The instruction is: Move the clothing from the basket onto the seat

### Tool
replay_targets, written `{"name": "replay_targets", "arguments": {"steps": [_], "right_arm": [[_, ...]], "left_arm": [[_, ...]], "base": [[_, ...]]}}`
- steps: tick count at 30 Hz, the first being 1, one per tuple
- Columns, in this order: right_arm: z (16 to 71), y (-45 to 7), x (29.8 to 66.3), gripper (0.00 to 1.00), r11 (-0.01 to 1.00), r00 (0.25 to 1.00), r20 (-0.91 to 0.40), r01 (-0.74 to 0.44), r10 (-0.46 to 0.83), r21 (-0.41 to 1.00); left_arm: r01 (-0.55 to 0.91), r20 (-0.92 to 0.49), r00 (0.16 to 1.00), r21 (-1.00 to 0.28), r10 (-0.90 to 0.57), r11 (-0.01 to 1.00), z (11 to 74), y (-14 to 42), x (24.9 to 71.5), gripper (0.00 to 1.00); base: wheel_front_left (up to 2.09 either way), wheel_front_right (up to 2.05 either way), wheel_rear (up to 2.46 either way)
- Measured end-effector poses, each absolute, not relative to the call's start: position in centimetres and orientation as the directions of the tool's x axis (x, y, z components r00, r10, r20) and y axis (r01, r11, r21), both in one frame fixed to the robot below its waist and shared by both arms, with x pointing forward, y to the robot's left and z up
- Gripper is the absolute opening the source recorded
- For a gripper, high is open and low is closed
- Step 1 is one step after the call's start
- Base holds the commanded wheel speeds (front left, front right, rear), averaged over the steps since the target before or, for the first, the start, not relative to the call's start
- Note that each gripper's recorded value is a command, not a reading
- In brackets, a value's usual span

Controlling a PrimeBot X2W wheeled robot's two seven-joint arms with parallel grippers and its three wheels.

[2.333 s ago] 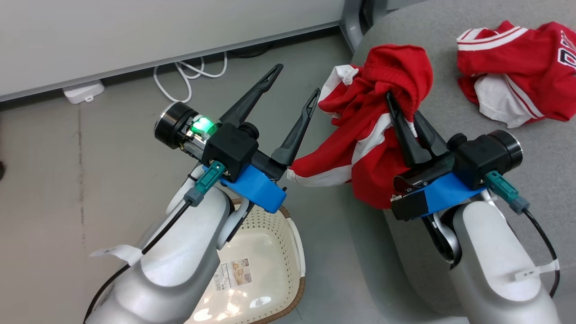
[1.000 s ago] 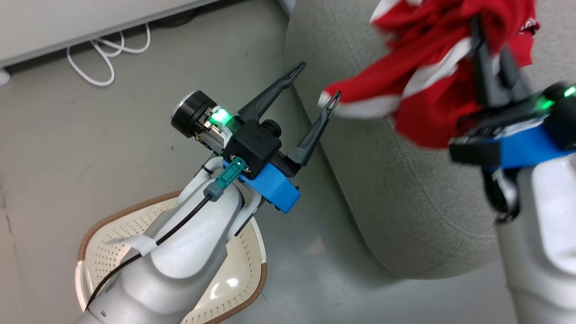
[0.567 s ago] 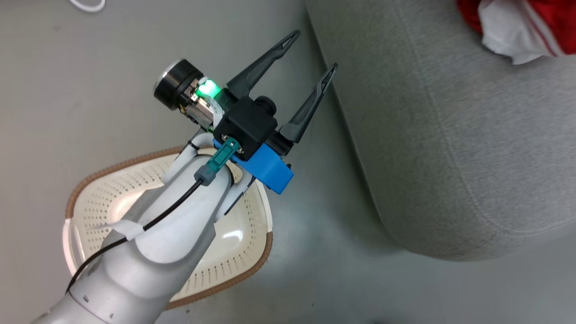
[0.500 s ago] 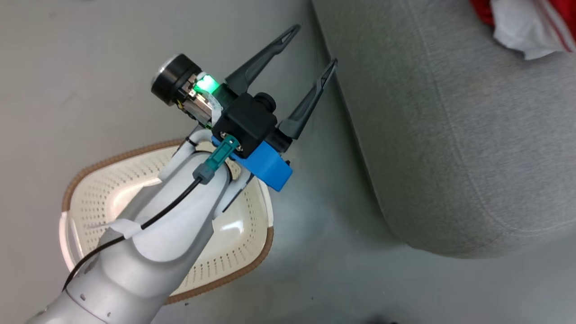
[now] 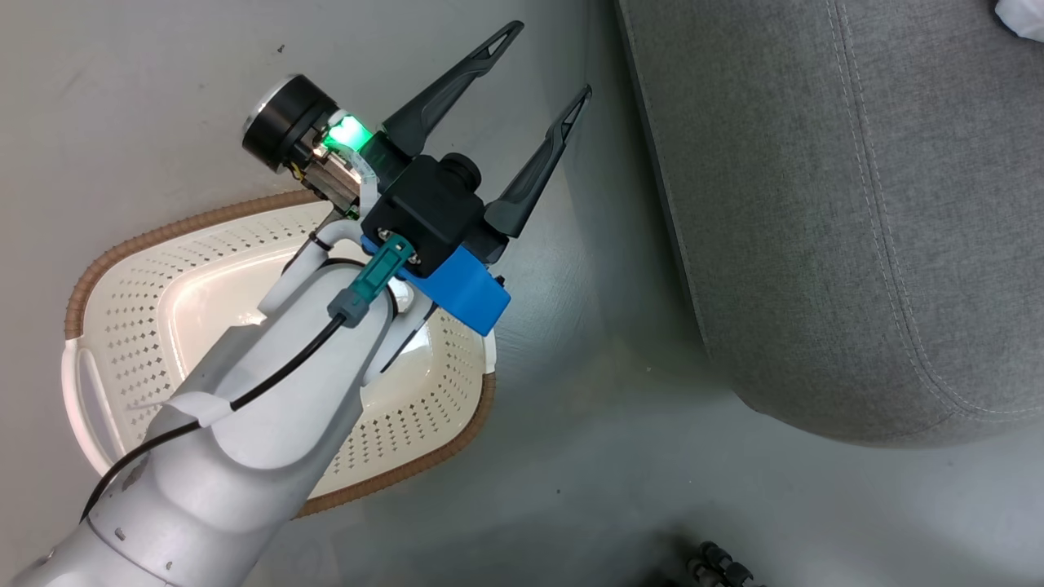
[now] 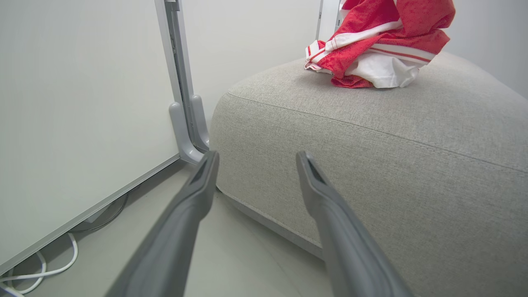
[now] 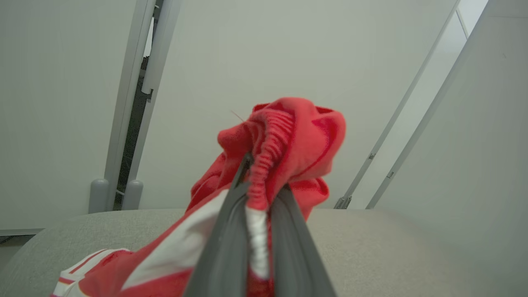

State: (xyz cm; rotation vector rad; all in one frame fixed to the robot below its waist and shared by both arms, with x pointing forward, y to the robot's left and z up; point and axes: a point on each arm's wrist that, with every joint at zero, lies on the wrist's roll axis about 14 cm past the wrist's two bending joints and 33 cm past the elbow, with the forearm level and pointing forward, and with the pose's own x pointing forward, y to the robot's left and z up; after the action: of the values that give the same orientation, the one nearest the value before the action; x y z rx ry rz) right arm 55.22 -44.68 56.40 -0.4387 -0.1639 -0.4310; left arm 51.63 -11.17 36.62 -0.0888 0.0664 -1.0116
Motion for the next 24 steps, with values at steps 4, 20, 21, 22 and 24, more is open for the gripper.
{"name": "replay_targets", "arguments": {"steps": [4, 20, 21, 22, 24], "right_arm": [[52.4, -45.6, 54.6, 0.00, 0.825, 0.898, 0.136, 0.439, -0.419, -0.355], [46.8, -44.3, 53.2, 1.00, 0.859, 0.900, -0.008, 0.413, -0.436, -0.303], [47.1, -44.3, 52.7, 1.00, 0.857, 0.899, -0.002, 0.416, -0.437, -0.305], [47.3, -44.2, 51.5, 1.00, 0.852, 0.897, 0.001, 0.421, -0.442, -0.312], [47.5, -44.0, 50.3, 1.00, 0.849, 0.895, 0.003, 0.424, -0.446, -0.315]], "left_arm": [[0.846, -0.022, 0.524, -0.105, -0.851, 0.523, 36.3, -11.2, 51.6, 1.00], [0.836, -0.012, 0.543, -0.093, -0.840, 0.541, 37.1, -10.7, 51.9, 1.00], [0.832, -0.004, 0.549, -0.090, -0.836, 0.547, 37.5, -10.6, 52.0, 1.00], [0.829, 0.005, 0.555, -0.090, -0.832, 0.552, 38.3, -10.6, 51.8, 1.00], [0.825, 0.012, 0.561, -0.085, -0.828, 0.558, 39.0, -10.5, 51.7, 1.00]], "base": [[0.00, 0.00, 0.00], [0.00, 0.00, 0.00], [0.00, 0.00, 0.00], [0.00, 0.00, 0.00], [0.00, 0.00, 0.00]]}}
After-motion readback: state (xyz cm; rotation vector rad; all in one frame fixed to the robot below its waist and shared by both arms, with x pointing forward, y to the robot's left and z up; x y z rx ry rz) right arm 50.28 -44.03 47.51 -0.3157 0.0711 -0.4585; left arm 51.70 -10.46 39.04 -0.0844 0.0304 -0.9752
